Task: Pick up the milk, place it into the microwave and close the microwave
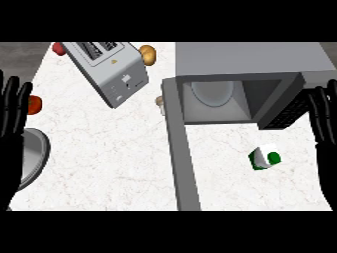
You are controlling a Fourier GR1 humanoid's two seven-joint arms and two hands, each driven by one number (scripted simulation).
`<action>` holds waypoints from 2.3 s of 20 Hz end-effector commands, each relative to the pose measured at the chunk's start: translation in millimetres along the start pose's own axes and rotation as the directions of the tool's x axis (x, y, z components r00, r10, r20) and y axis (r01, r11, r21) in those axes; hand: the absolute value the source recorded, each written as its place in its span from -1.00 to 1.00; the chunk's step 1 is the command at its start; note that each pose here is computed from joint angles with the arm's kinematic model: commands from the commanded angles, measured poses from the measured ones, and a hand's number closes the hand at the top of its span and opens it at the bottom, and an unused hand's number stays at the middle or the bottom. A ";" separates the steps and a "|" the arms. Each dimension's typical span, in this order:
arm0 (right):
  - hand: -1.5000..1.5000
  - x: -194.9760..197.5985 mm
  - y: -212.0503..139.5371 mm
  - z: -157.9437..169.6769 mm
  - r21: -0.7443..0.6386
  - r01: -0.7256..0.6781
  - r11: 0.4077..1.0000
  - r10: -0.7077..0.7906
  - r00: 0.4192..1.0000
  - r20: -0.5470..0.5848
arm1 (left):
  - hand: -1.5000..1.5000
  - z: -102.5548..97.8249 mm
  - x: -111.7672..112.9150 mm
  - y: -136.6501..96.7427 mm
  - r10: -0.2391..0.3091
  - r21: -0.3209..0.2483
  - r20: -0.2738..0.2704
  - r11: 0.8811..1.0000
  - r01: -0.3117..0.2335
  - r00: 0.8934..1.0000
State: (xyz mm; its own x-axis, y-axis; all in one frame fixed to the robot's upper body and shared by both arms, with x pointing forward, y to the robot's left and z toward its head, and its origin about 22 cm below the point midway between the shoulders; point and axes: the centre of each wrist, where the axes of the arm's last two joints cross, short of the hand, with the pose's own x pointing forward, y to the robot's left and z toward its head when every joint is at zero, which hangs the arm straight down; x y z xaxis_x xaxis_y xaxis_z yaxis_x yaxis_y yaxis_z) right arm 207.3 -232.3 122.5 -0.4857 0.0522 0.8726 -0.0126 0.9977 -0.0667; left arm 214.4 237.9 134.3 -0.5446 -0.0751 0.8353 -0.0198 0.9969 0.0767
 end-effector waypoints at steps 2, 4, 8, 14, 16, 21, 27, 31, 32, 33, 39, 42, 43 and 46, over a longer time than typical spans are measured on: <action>-1.00 -0.8 20.7 2.0 -0.069 -0.023 0.997 0.022 1.000 -0.005 | -1.00 -5.8 4.1 10.7 -0.040 -0.001 -0.002 0.999 0.040 0.999; -1.00 -14.6 30.5 11.0 -0.126 -0.115 0.985 0.114 0.993 -0.015 | -1.00 -7.2 2.3 18.6 -0.054 0.026 -0.046 0.998 0.056 0.997; -1.00 -19.4 40.1 25.4 -0.098 0.119 0.988 -0.128 0.988 -0.084 | -1.00 22.7 -12.4 30.6 0.061 0.126 -0.191 0.991 -0.037 0.980; -1.00 -15.7 69.9 32.6 -0.081 0.139 0.987 -0.146 0.986 -0.085 | -1.00 57.7 0.1 36.2 0.066 0.128 -0.208 0.991 -0.040 0.976; -1.00 -20.2 91.2 38.5 -0.087 0.117 0.989 -0.125 0.988 -0.095 | -1.00 66.1 3.5 17.1 0.090 0.111 -0.207 0.992 -0.068 0.974; -1.00 -18.3 69.3 59.8 -0.159 0.036 0.987 -0.048 0.996 -0.075 | -1.00 94.0 -7.3 11.1 0.060 0.117 -0.215 0.992 -0.035 0.975; -1.00 -34.6 73.1 61.6 -0.246 -0.112 0.963 0.088 0.991 -0.104 | -1.00 100.9 23.0 22.8 0.074 0.101 -0.223 0.993 -0.052 0.972; -1.00 -78.0 69.7 61.3 -0.292 -0.195 0.936 0.164 0.978 -0.128 | -1.00 110.2 16.7 21.2 0.063 0.120 -0.236 0.992 -0.036 0.970; -1.00 -55.4 62.0 56.4 -0.305 -0.168 0.937 0.134 0.983 -0.129 | -1.00 120.1 20.6 22.1 0.070 0.114 -0.223 0.992 -0.046 0.972; -1.00 -63.2 71.5 55.1 -0.305 -0.178 0.936 0.146 0.981 -0.128 | -1.00 118.2 26.6 26.8 0.064 0.100 -0.237 0.994 -0.041 0.969; -1.00 -93.5 53.1 64.4 -0.343 -0.198 0.918 0.154 0.976 -0.151 | -1.00 131.3 14.8 13.3 0.056 0.116 -0.221 0.993 -0.031 0.974; -1.00 -104.2 39.9 61.2 -0.361 -0.198 0.911 0.143 0.975 -0.173 | -1.00 130.6 25.5 37.5 0.050 0.102 -0.236 0.994 -0.027 0.970; -1.00 -101.9 38.5 78.4 -0.349 -0.216 0.912 0.159 0.970 -0.185 | -1.00 130.6 18.2 25.6 0.052 0.117 -0.229 0.993 -0.025 0.972; -1.00 -120.0 42.0 68.0 -0.370 -0.241 0.897 0.176 0.964 -0.201 | -1.00 144.0 11.6 18.0 0.045 0.115 -0.226 0.993 -0.019 0.973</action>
State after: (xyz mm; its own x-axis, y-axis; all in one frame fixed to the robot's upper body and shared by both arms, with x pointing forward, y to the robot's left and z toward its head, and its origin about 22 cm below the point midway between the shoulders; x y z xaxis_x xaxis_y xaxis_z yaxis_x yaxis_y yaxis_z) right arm 203.0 -201.0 -2.9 -0.3137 0.2255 0.9223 0.4083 0.9090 -0.0834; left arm 94.7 263.7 76.4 -0.3374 -0.0274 0.9410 -0.0990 0.9951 -0.0065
